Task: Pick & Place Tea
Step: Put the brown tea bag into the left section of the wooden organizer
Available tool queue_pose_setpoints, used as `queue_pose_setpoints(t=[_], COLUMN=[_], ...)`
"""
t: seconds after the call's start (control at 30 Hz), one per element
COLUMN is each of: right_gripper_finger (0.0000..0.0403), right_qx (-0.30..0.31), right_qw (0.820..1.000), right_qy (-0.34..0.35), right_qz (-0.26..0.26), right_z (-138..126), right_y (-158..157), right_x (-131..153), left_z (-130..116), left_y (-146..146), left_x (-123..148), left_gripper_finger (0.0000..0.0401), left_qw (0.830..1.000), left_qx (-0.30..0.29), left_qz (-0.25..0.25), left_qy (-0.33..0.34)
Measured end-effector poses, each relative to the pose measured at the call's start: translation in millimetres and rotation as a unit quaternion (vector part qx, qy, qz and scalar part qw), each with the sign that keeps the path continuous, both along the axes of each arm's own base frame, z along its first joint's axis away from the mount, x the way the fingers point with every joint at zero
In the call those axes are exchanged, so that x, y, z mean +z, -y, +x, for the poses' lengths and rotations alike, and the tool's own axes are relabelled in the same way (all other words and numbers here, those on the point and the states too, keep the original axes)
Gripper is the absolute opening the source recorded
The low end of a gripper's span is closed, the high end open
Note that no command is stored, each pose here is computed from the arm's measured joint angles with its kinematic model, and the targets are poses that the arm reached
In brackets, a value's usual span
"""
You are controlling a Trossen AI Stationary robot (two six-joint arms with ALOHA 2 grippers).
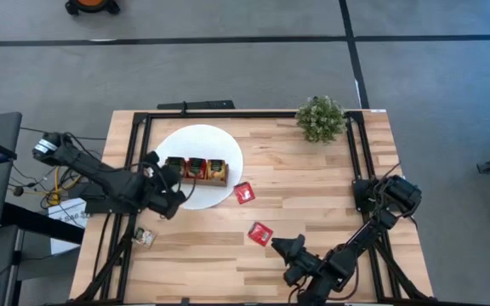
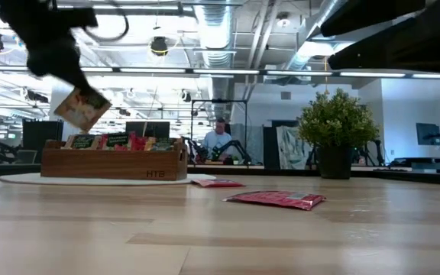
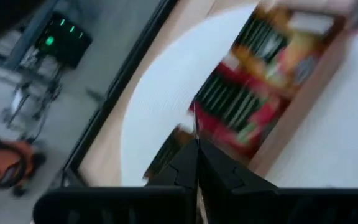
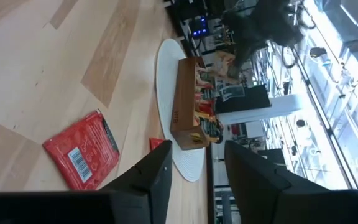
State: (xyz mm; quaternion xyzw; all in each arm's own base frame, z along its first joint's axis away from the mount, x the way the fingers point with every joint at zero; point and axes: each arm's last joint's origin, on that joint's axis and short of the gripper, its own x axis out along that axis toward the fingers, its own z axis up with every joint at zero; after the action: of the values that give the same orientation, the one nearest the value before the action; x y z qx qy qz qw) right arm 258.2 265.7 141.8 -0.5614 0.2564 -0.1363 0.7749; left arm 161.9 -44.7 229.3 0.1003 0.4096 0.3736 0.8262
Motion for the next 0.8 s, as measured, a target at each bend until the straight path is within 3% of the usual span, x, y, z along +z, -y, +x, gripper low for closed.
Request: queue_pose_setpoints(t=[0.33,0.67,0.8], right_gripper_finger=[0.0113,0.0111,0.0111], right_qx=[0.000,0.004,0.005], right_qw=[1.000,1.000,1.000], right_qy=[-0.005,-0.005,-0.005], right_qz=[-0.007,-0.008,-0.007], right_z=[2.1,0.0,-0.2], right_y=[1.3,-0.7,-1.0], right_x=[0.3,0.3,0.3], left_z=[11.6,17.2,17.0], left_y=[-27.1,-38.9,-38.6], left_x=[-5.2,-7.1,-10.9], left_gripper_finger=[0.0000,0.0000,0.0000], left_qw=[0.997,0.997,0.996], left_qx=[0.031,0.044,0.036], left_qz=[-0.060,-0.054,-0.073], left_qy=[-0.026,-0.017,-0.027])
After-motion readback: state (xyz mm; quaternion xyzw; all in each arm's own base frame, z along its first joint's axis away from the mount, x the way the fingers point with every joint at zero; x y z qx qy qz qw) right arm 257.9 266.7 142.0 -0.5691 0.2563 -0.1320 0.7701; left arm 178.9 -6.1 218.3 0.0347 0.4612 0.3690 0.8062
